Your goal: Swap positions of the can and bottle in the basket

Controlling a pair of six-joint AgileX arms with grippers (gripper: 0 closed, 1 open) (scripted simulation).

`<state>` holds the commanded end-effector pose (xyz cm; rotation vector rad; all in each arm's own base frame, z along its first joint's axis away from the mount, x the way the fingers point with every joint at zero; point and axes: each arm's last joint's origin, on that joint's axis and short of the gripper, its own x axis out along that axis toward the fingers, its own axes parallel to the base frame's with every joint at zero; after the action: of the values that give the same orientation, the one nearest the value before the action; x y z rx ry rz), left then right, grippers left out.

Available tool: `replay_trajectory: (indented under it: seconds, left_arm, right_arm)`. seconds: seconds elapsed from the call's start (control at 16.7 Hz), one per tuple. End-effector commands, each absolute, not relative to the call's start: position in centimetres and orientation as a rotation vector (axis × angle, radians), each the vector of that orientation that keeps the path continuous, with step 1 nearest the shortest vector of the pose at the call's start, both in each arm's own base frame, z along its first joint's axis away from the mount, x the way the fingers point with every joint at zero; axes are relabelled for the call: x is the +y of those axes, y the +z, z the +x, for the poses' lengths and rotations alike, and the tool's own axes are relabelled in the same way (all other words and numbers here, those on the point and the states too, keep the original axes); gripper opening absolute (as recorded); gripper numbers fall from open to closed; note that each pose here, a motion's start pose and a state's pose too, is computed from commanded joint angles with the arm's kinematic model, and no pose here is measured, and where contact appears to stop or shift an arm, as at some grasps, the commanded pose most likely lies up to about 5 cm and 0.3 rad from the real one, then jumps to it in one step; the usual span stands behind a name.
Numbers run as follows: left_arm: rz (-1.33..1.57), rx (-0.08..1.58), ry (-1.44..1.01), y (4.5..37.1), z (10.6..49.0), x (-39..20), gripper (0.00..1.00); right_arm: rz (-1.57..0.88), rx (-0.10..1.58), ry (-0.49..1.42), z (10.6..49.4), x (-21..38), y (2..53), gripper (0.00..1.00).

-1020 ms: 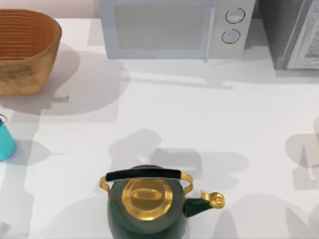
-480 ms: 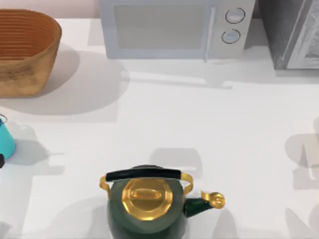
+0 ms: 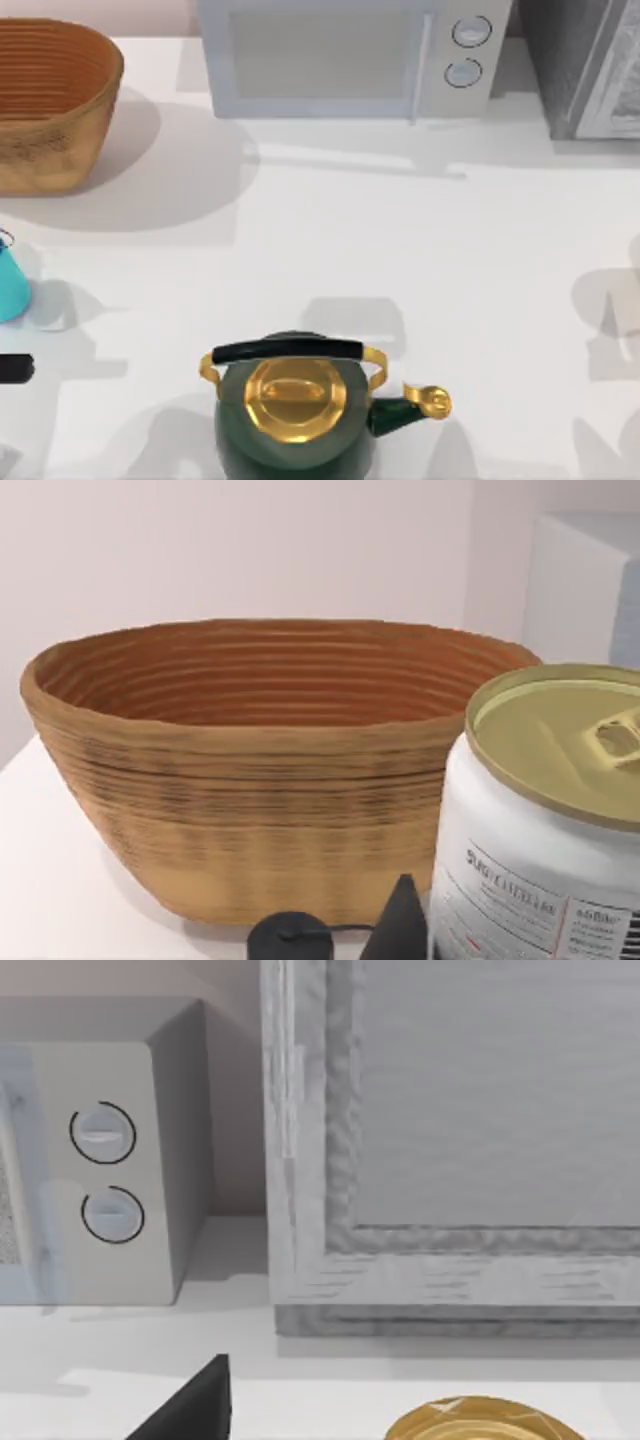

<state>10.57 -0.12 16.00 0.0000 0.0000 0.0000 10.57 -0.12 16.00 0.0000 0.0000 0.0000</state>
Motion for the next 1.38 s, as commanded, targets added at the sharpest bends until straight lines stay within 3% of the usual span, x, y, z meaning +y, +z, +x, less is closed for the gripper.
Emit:
replay_trajectory:
  seconds: [0.36, 0.72, 1.08, 1.38]
  left_arm:
    - [0.003, 0.005, -0.005, 16.2, 10.7, -0.1, 0.0]
    - [0.006, -0.002, -0.136, 19.7, 12.6, -1.0, 0.0]
    - [0.009, -0.003, -0.387, 23.3, 18.7, -3.2, 0.0]
    - [0.012, -0.013, -0.642, 23.2, 26.1, -6.7, 0.0]
  right_arm:
    - [0.0, 0.0, 0.0, 10.6, -0.1, 16.0, 1.0]
    - [0.0, 0.0, 0.0, 10.6, -0.1, 16.0, 1.0]
    - [0.0, 0.0, 0.0, 10.6, -0.1, 16.0, 1.0]
    - [0.0, 0.0, 0.0, 10.6, -0.1, 16.0, 1.0]
